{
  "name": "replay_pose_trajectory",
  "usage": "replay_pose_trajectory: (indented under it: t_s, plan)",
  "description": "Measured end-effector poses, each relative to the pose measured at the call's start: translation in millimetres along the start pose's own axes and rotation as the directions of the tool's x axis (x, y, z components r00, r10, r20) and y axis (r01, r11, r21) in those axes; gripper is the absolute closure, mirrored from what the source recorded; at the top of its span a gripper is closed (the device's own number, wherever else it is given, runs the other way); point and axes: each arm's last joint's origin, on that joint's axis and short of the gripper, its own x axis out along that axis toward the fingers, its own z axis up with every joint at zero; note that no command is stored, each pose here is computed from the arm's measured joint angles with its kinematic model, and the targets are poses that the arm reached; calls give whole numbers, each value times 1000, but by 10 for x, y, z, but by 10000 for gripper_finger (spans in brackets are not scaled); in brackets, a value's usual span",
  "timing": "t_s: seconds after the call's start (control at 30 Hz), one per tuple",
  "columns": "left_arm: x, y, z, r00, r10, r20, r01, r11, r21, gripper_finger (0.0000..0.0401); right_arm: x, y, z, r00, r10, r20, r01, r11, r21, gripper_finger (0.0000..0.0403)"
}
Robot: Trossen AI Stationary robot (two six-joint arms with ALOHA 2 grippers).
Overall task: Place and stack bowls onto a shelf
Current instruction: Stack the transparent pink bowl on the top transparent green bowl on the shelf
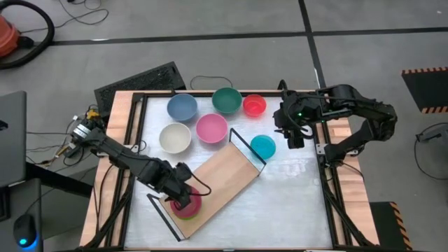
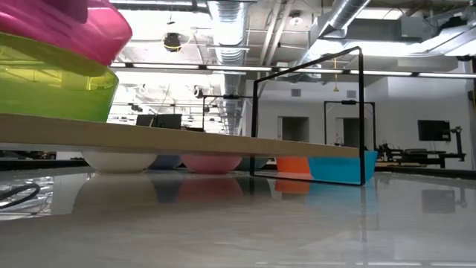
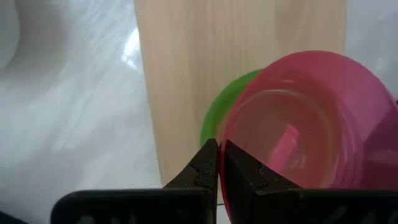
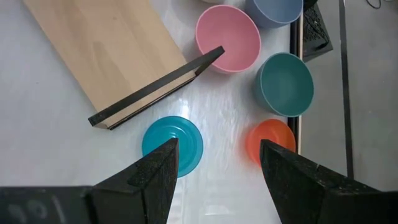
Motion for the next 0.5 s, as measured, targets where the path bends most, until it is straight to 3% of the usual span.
replay_pose_trajectory:
  t_s: [0.3,0.5]
  plan:
    - [80,-16,-101,996,34,78,-34,999,6,401,0,0,0,1000,0,0,0,1000,1,154]
    - [161,-41,-104,997,-11,82,11,1000,7,401,0,0,0,1000,0,0,0,1000,12,154]
